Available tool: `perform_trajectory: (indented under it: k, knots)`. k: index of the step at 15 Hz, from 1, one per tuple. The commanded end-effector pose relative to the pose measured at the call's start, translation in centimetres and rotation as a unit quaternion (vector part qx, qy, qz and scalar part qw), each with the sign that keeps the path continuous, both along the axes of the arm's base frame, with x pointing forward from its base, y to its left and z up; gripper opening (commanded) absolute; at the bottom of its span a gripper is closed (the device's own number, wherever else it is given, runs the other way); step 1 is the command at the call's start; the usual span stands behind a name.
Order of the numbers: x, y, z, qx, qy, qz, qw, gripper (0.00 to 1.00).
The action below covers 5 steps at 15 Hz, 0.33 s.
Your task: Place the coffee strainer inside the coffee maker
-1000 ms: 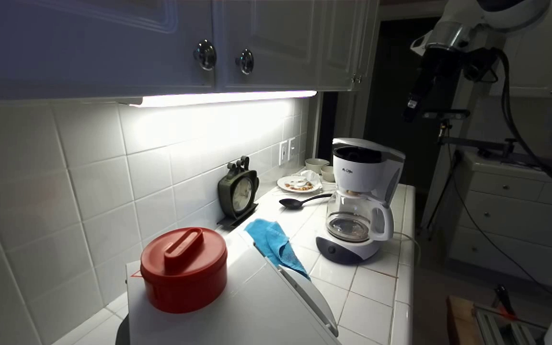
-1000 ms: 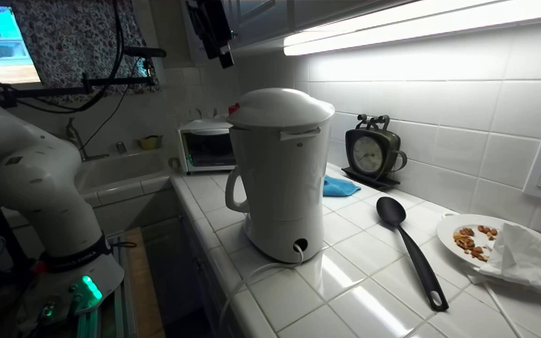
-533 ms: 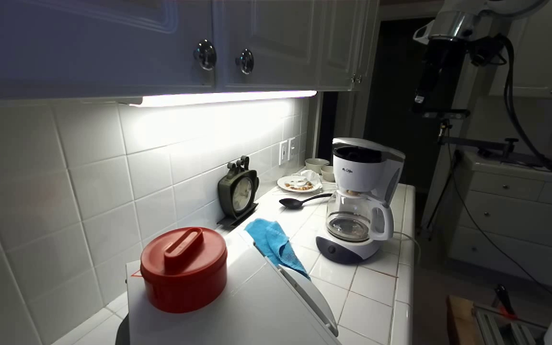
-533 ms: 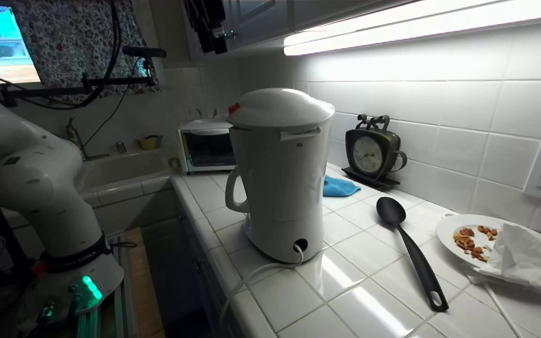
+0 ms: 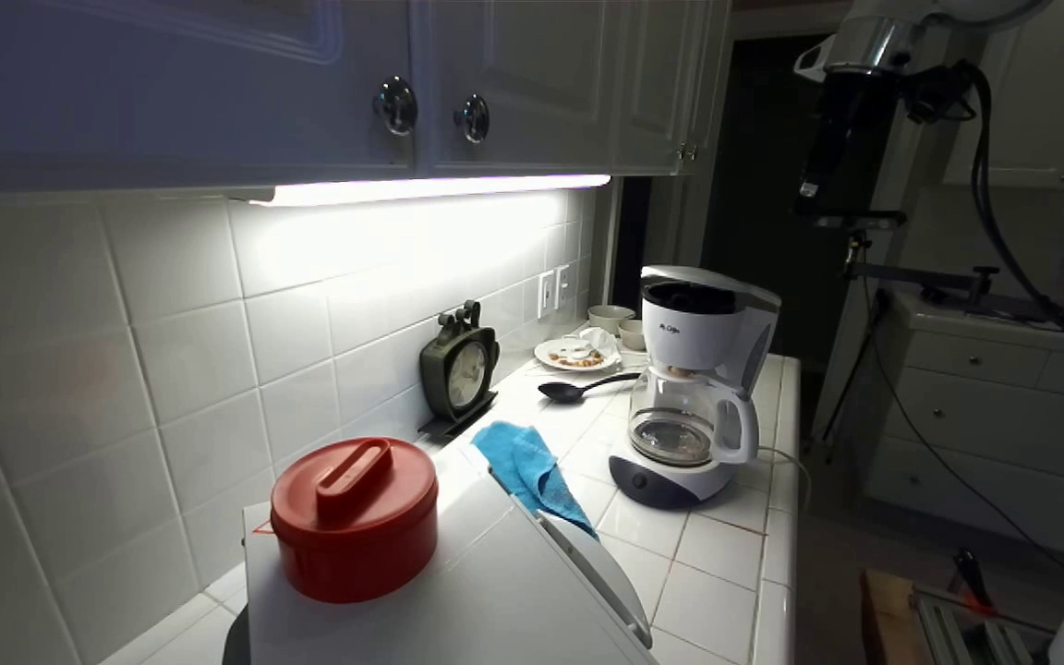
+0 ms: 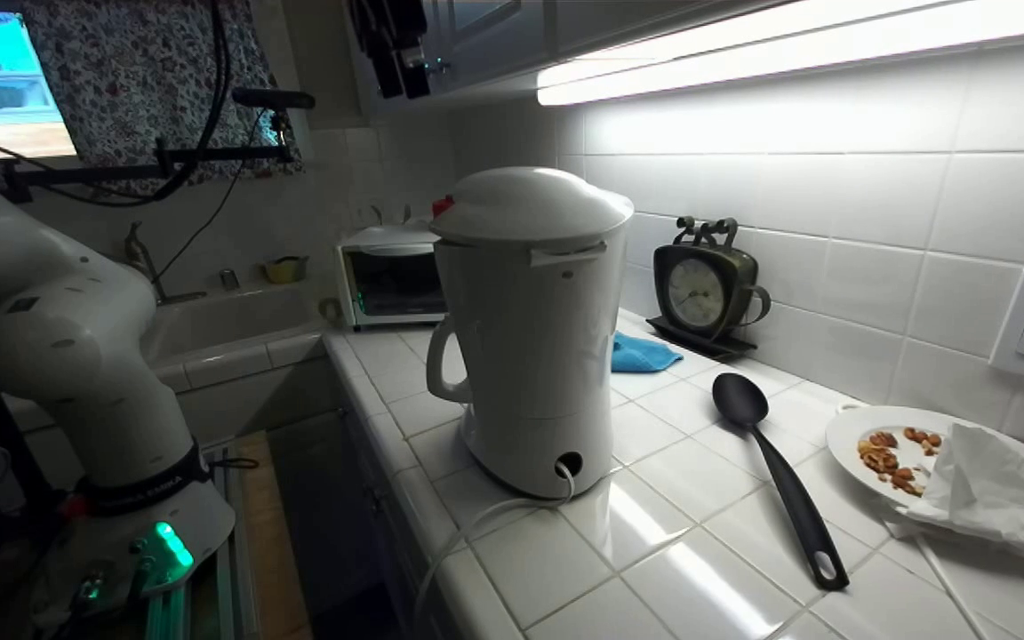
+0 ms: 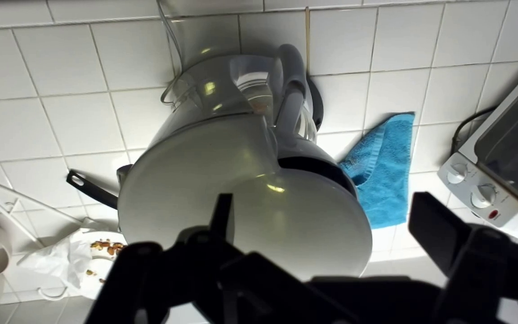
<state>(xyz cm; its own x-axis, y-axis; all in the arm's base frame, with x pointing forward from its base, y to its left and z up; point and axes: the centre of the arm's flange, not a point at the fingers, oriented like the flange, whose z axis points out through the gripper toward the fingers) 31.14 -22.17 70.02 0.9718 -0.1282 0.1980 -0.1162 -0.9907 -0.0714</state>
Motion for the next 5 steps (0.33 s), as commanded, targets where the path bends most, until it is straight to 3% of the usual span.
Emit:
perform_trajectory:
  k: [1, 5]
  knots:
    - [-0.43, 0.08, 0.74, -0.013, 0.013, 0.007, 0.9998, 1.00]
    - [-0.50, 0.22, 0.73, -0.014, 0.015, 0.007, 0.9998, 1.00]
